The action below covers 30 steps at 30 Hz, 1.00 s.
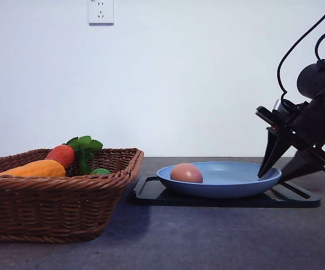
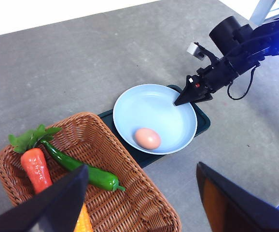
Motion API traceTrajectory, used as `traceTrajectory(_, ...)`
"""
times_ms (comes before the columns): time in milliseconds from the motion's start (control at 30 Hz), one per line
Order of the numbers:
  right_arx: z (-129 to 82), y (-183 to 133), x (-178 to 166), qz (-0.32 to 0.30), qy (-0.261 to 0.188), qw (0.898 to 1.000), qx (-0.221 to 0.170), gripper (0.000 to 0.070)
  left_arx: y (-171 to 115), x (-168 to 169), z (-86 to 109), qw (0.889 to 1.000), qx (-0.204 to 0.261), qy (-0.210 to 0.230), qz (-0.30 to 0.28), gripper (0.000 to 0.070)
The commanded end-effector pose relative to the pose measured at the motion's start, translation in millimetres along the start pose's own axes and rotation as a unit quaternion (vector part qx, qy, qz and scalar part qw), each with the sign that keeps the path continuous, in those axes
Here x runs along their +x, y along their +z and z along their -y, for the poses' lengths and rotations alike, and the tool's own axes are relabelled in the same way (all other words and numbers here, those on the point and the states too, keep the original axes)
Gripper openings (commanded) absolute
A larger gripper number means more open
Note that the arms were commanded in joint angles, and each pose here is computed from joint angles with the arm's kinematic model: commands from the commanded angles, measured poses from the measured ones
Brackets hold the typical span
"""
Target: Transfer egg from basket to plate and serve
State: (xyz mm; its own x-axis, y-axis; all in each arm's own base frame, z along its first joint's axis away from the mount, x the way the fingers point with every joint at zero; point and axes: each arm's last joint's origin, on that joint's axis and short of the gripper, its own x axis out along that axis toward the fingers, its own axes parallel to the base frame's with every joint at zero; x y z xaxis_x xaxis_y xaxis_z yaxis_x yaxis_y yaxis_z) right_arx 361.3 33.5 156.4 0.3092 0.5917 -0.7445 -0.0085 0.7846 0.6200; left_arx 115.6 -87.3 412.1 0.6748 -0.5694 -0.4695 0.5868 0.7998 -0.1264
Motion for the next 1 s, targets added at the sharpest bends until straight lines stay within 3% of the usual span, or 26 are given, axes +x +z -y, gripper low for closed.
traceTrajectory(0,0,5,2,0.004,-0.002,1.0,-0.007,0.0253,5,-2,1.3,1.0,0.011,-0.002,0.011,0.046)
traceTrajectory(233,-2,8,-18,0.028,-0.003,1.0,-0.006,0.0253,6,-1,1.0,1.0,0.016,0.003,0.013,0.0419)
traceTrajectory(367,-14,7,-51,0.06,-0.003,0.998,-0.017,0.0226,9,5,0.5,0.999,0.031,0.009,0.015,0.0268)
traceTrajectory(533,-45,-7,-97,0.097,-0.001,0.993,-0.071,0.0043,11,23,-4.9,0.996,0.056,0.064,-0.009,0.0032)
traceTrajectory(600,-60,-17,-112,0.109,-0.016,0.989,-0.103,0.0002,11,33,-7.9,0.995,0.066,0.078,-0.023,0.0)
traceTrajectory(767,-102,-51,-137,0.139,-0.109,0.969,-0.172,0.0,10,54,-24.1,0.99,0.057,0.114,-0.055,0.0)
traceTrajectory(833,-116,-67,-145,0.161,-0.153,0.955,-0.194,0.0,7,59,-33.2,0.989,0.047,0.131,-0.056,0.0)
traceTrajectory(967,-133,-97,-156,0.219,-0.198,0.927,-0.232,0.0,-6,65,-48.9,0.986,0.028,0.16,-0.045,0.0)
